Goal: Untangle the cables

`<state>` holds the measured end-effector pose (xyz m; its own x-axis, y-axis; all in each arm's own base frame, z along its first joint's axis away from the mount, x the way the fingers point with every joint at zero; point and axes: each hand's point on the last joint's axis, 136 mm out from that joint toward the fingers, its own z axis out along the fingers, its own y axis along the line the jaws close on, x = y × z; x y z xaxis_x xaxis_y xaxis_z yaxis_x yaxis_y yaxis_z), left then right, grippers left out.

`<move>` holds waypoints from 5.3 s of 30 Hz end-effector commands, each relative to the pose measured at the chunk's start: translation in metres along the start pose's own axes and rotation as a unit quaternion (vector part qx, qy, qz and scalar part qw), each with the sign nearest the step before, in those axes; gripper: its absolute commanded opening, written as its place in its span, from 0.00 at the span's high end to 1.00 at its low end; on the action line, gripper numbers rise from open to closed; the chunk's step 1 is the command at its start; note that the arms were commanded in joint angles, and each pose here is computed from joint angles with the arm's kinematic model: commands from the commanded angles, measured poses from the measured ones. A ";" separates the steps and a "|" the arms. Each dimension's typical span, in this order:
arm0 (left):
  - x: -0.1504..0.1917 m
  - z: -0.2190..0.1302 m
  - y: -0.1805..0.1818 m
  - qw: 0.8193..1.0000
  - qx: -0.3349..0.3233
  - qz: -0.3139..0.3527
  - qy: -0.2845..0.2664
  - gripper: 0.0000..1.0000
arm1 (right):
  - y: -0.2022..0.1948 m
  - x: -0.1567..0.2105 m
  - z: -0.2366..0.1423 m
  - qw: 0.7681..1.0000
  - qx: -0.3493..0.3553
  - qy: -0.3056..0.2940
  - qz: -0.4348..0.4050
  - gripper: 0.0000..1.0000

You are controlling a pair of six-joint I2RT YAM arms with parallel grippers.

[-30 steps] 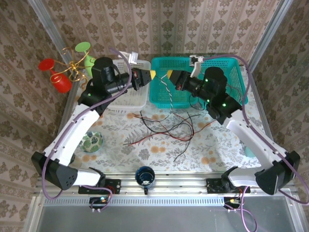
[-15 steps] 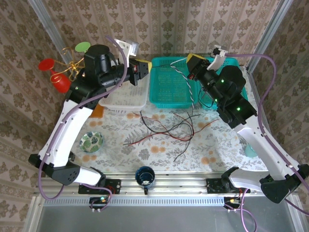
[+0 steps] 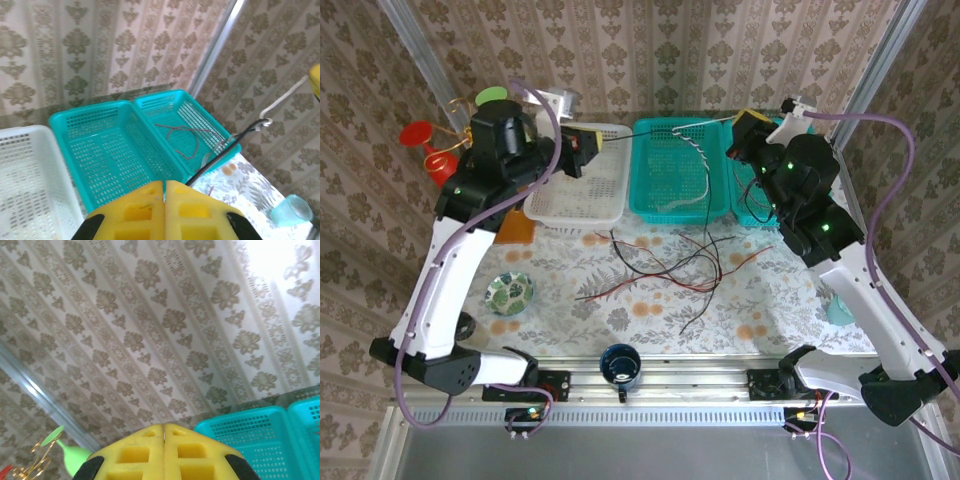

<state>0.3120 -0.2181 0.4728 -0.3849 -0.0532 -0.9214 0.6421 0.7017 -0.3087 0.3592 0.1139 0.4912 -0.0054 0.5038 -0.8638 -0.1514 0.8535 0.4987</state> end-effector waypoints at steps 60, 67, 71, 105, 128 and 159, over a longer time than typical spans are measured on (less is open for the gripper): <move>0.052 -0.138 0.180 0.918 -0.232 -0.273 -0.168 1.00 | -0.140 -0.072 -0.006 0.983 0.173 -0.059 -0.027 1.00; 0.032 -0.136 0.152 0.931 -0.214 -0.238 -0.175 1.00 | -0.119 -0.091 -0.001 0.988 0.136 -0.070 -0.031 1.00; 0.023 -0.130 0.140 0.937 -0.203 -0.223 -0.176 1.00 | -0.089 -0.109 0.008 0.993 0.080 -0.081 -0.003 1.00; 0.081 -0.082 0.128 0.946 -0.180 -0.245 -0.111 1.00 | 0.026 -0.043 0.218 0.997 -0.050 -0.043 0.047 1.00; 0.082 -0.074 0.120 0.950 -0.168 -0.239 -0.105 1.00 | -0.147 0.360 0.211 0.869 0.188 0.445 -0.105 1.00; -0.133 -0.081 0.046 0.960 -0.080 -0.046 -0.264 1.00 | -0.060 0.195 0.134 0.926 0.088 0.356 -0.092 0.26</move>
<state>0.3395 -0.1211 0.5635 -0.1435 -0.4619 -0.8752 0.4506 0.7569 -0.4733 0.5039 0.1771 0.3081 -0.6492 0.1669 -0.7421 -0.0462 0.9652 0.2575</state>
